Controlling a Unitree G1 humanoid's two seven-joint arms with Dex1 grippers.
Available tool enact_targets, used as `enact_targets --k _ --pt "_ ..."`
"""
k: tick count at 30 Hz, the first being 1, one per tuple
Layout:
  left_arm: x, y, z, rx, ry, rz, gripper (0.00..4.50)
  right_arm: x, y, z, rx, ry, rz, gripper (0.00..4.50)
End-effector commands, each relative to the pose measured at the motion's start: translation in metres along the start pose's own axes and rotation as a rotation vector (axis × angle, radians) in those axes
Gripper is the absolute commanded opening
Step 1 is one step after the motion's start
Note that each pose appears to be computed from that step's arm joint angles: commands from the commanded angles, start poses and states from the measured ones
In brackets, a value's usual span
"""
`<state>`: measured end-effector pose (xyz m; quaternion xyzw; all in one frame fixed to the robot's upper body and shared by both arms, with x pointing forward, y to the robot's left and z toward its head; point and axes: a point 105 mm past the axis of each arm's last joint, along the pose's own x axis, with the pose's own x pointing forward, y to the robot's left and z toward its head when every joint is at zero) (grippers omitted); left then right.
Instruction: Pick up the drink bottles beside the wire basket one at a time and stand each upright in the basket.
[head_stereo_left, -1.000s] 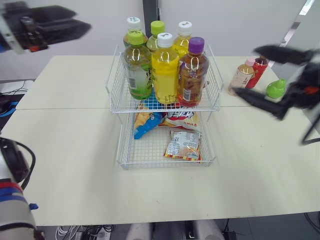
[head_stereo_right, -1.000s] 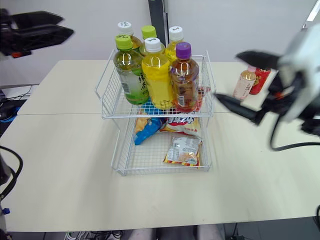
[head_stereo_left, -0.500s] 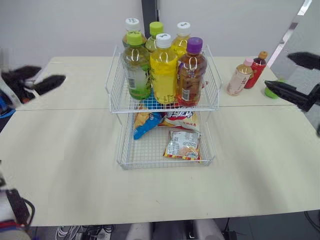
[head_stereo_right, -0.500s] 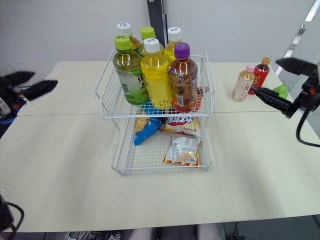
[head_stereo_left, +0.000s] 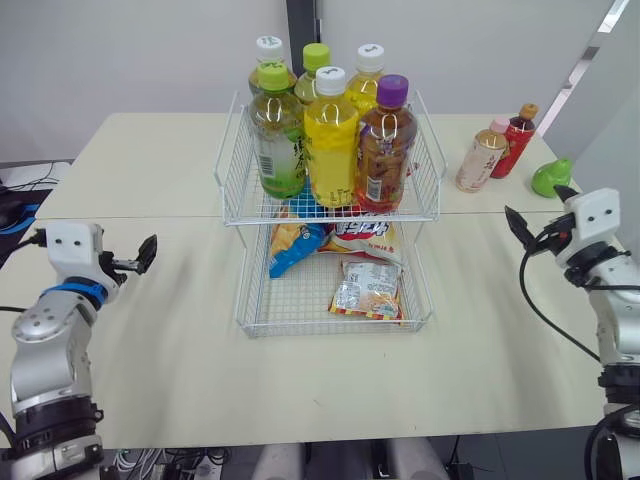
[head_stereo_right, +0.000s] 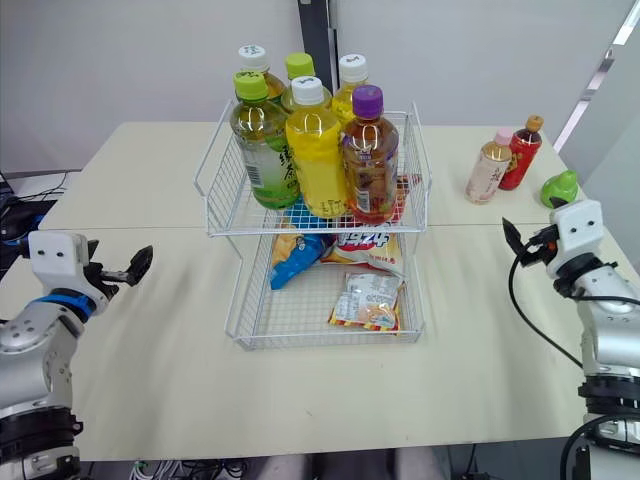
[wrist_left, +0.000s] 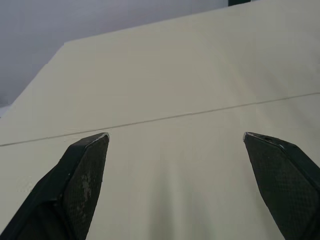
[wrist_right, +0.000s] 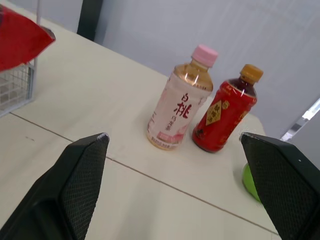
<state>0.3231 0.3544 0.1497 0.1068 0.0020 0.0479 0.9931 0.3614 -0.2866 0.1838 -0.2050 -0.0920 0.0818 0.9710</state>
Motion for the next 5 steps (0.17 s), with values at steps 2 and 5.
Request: enact_targets --k 2,5 --pt "-0.0078 0.0008 0.0075 0.003 -0.053 0.05 4.47 0.0067 -0.0069 0.0067 -0.017 -0.05 -0.064 4.5" --pt "-0.01 -0.0052 0.0042 -0.022 -0.07 0.011 4.47 0.011 -0.0039 0.0027 0.024 -0.056 -0.079 4.5"
